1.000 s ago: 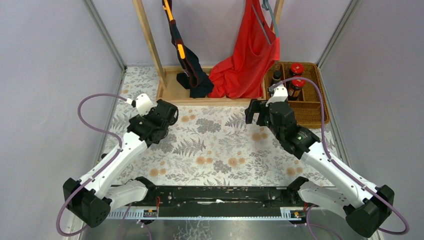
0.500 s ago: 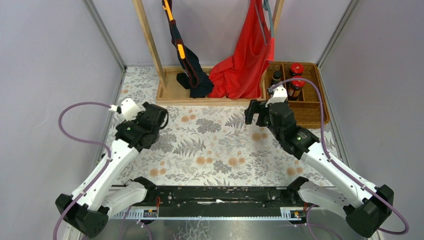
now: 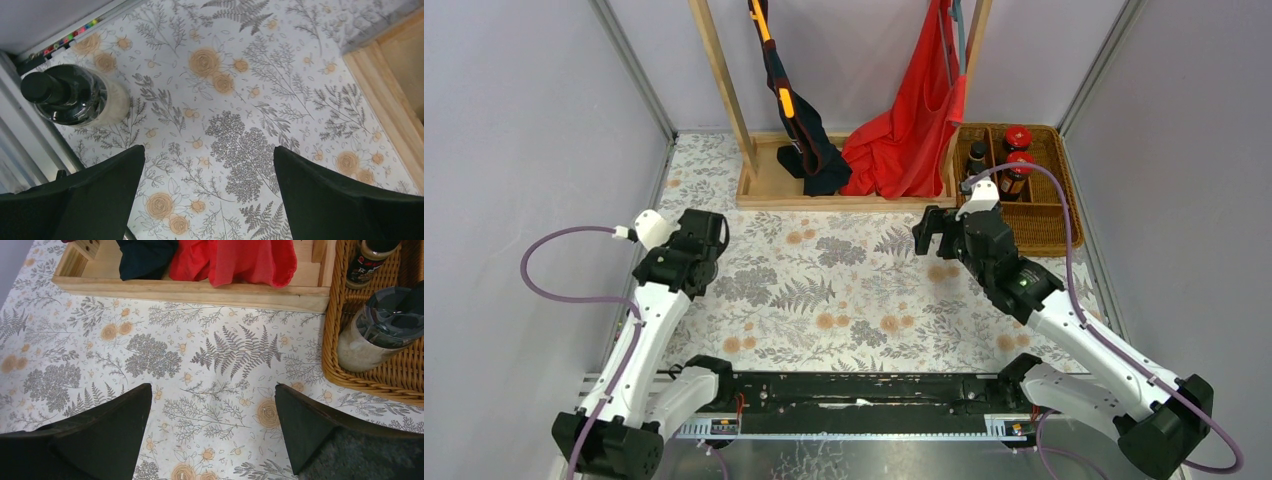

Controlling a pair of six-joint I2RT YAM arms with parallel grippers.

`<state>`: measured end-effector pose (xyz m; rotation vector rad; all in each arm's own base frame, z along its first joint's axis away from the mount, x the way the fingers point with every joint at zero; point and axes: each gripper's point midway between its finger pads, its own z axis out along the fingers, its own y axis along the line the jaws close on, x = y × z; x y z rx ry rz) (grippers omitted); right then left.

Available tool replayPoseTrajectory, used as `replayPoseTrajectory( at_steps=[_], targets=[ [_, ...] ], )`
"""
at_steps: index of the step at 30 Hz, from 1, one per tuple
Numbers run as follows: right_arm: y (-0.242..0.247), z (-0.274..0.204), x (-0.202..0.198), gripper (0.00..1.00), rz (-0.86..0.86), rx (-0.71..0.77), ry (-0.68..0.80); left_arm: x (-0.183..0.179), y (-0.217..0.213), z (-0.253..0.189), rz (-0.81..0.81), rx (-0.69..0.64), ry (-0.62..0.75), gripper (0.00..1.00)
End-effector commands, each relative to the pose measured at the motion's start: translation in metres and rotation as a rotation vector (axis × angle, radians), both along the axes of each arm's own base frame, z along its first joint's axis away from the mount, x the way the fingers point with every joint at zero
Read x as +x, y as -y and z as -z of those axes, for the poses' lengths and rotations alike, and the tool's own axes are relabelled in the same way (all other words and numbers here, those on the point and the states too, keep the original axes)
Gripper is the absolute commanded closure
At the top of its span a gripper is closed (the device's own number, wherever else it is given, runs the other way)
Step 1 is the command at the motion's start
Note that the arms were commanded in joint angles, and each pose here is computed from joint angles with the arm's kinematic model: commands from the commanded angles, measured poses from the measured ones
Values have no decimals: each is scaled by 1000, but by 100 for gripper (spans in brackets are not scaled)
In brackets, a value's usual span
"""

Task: Organize the condiment bottles
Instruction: Pick up the bottle from the corner of the board.

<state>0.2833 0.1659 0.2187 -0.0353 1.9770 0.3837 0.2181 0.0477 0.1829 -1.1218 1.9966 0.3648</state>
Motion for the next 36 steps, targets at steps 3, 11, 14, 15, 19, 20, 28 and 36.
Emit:
replayPoseTrajectory(
  at_steps=[3, 11, 14, 15, 19, 20, 28, 36],
  targets=[
    [-9, -21, -1, 0, -27, 71, 59, -9, -10, 14, -29, -62, -81, 0],
    [-10, -19, -4, 0, -36, 85, 57, -24, -29, -1, -149, -48, -80, 0],
    [-10, -20, -5, 0, -41, 88, 57, -31, -36, 4, -214, -82, -73, 0],
    [-10, -20, -5, 0, -41, 89, 60, -34, -40, 5, -243, -89, -74, 0],
    [-10, -21, -6, 0, -44, 91, 62, -45, -53, 10, -338, -122, -92, 0],
    [-10, -22, -6, 0, -43, 93, 63, -48, -55, 12, -357, -134, -95, 0],
    [-12, -18, -7, 0, -55, 100, 55, -67, -61, 23, -478, -223, -104, 0],
    [-11, -22, -8, 0, -55, 103, 63, -84, -73, 21, -568, -160, -117, 2]
  ],
)
